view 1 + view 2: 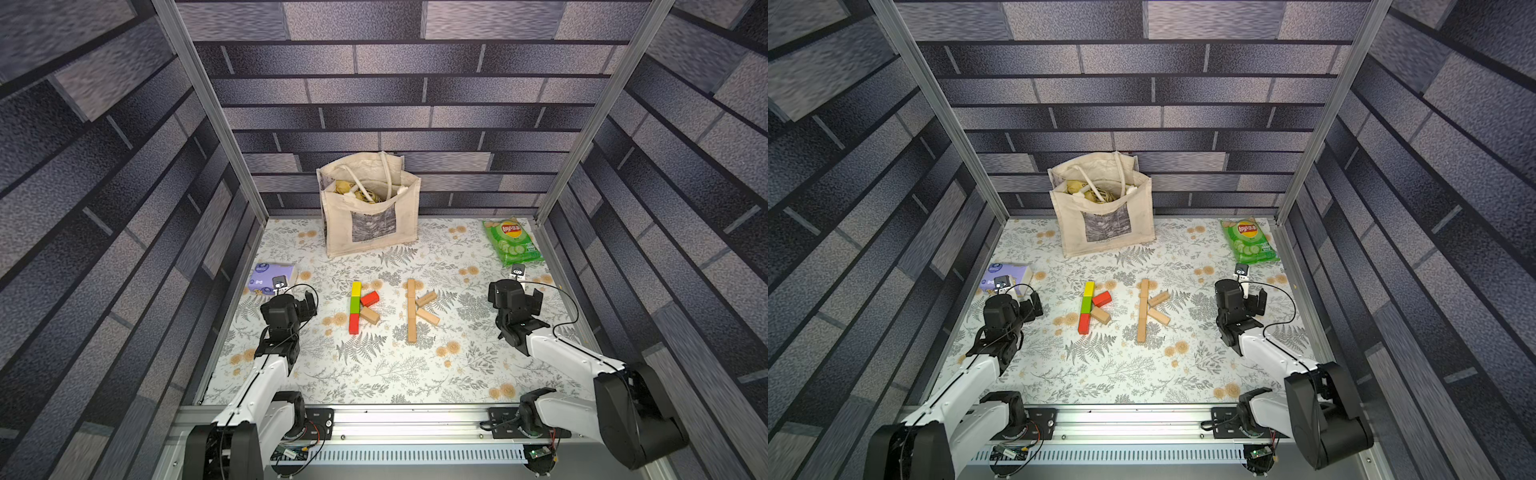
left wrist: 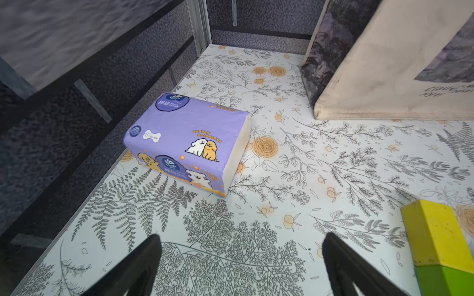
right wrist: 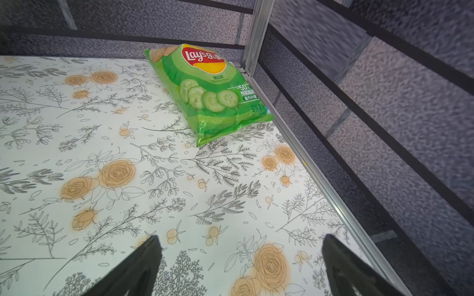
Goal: Assemble the letter k with building blocks
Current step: Reset both arms
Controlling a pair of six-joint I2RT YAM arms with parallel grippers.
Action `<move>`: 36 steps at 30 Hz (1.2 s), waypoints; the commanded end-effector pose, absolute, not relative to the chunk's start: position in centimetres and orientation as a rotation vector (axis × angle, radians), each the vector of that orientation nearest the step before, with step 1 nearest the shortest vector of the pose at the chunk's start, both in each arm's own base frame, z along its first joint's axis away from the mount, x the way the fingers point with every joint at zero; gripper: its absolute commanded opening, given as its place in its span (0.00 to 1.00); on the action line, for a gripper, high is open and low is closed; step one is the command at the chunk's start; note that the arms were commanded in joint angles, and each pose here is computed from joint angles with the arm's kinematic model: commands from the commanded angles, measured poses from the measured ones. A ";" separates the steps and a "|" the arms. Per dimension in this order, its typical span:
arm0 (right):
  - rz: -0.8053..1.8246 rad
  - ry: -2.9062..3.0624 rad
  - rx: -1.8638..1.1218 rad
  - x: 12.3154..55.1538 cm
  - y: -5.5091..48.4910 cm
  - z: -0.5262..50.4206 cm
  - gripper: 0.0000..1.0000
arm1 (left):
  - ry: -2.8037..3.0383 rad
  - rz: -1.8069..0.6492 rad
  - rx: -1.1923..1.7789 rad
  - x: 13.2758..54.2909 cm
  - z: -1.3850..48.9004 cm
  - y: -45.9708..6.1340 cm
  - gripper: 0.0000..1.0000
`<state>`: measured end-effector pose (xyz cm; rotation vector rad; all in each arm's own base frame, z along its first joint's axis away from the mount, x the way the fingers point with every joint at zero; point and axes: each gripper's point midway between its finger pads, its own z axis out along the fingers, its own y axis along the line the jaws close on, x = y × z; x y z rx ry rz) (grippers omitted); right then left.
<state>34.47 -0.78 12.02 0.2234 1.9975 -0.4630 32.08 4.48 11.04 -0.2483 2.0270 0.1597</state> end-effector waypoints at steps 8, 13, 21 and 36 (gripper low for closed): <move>-0.310 1.889 -0.025 38.4 2.2 11.7 1.00 | 1.912 0.046 -0.160 37.7 11.9 3.2 1.00; -0.168 1.892 0.035 38.6 1.0 10.6 1.00 | 1.947 0.026 -0.094 39.7 9.4 2.5 1.00; -0.015 1.935 0.015 39.3 1.1 9.0 1.00 | 1.957 0.015 -0.108 39.9 8.9 2.8 1.00; -0.016 1.935 0.012 39.2 1.1 9.0 1.00 | 1.944 0.090 -0.123 39.7 9.0 2.9 1.00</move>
